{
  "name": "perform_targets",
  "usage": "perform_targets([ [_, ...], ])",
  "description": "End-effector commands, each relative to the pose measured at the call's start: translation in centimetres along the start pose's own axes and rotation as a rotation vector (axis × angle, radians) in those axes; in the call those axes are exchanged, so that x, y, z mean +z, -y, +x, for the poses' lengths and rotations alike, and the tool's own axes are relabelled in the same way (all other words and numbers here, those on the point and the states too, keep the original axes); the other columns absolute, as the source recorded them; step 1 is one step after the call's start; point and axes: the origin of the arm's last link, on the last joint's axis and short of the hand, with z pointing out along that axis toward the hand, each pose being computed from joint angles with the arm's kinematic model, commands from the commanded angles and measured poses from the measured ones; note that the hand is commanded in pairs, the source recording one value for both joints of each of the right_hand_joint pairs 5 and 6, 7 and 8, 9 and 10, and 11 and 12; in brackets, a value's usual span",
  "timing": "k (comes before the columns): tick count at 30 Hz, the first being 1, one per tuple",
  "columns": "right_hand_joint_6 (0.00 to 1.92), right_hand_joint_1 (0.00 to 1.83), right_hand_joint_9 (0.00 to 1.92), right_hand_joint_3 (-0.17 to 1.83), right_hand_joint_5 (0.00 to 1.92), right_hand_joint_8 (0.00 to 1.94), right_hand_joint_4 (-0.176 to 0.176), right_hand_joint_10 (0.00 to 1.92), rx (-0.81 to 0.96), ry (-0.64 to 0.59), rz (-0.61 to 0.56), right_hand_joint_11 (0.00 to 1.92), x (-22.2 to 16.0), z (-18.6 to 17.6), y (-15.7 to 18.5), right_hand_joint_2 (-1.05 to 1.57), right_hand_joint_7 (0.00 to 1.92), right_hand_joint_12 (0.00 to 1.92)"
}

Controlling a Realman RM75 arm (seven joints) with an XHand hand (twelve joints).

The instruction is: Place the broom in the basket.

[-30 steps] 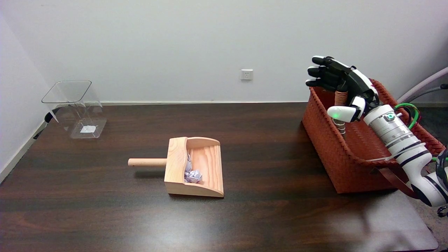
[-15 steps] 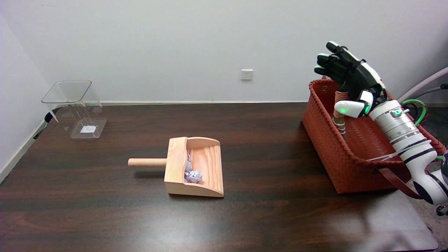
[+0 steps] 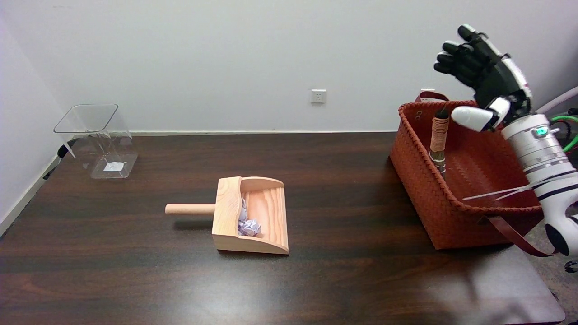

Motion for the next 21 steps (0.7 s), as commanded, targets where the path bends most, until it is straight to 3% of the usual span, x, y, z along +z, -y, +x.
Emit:
perform_targets([
  [1, 0.58, 1.24, 0.80, 0.99, 0.58, 0.99, 0.000, 0.80, -0.143, -0.166, 0.084, 0.74, -2.5, 4.7, 2.4, -0.32, 0.99, 0.74],
  [3, 0.69, 1.22, 0.89, 1.03, 0.69, 1.08, 0.000, 0.89, -0.181, -0.185, 0.105, 0.81, -3.1, 5.3, 2.8, -0.31, 1.08, 0.81],
  [8, 0.73, 1.24, 0.92, 1.08, 0.73, 1.11, 0.000, 0.92, -0.237, -0.207, 0.143, 0.87, -4.8, 6.1, 3.5, -0.31, 1.11, 0.87],
  [21, 0.56, 1.21, 0.84, 1.15, 0.56, 1.04, 0.000, 0.84, -0.197, -0.228, 0.162, 0.86, -5.9, 5.8, 2.4, -0.33, 1.04, 0.86],
])
